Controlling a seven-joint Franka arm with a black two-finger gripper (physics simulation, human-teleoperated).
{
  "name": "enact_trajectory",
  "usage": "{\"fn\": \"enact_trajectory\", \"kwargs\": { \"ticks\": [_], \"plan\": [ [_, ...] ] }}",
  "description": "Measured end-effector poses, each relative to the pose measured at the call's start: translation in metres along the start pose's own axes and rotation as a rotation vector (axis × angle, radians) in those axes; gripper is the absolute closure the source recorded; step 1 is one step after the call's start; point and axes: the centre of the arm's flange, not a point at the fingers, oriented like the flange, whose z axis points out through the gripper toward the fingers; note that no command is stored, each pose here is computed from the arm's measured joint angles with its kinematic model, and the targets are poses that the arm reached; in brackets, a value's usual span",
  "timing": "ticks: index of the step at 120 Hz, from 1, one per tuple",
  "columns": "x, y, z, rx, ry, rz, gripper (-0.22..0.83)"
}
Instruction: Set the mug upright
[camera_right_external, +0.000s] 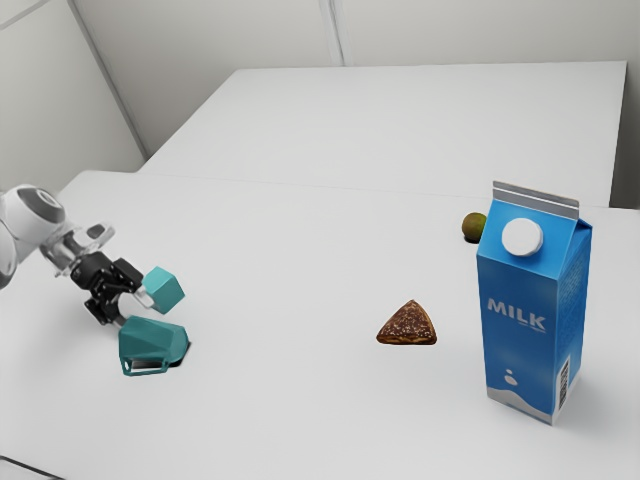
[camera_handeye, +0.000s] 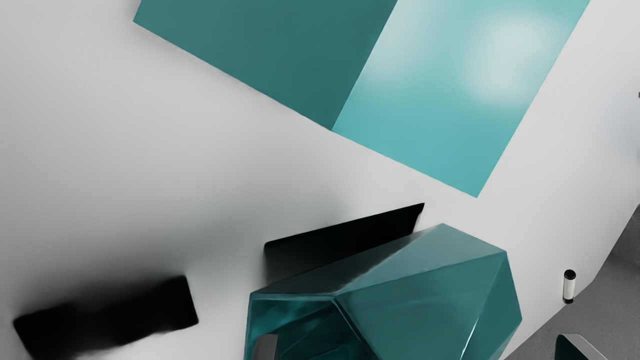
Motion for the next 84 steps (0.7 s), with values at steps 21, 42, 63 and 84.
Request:
{"fn": "enact_trajectory", "kwargs": {
  "ticks": [21, 42, 63, 84],
  "plan": [
    [-0.008, -0.009, 0.011, -0.056, 0.009, -0.046, 0.07],
    [-0.012, -0.012, 0.009, -0.08, 0.031, -0.077, 0.25],
    [-0.013, -0.007, 0.007, -0.101, 0.045, -0.086, 0.36],
    [-0.02, 0.001, 0.005, -0.12, 0.05, -0.086, 0.41]
  ]
}}
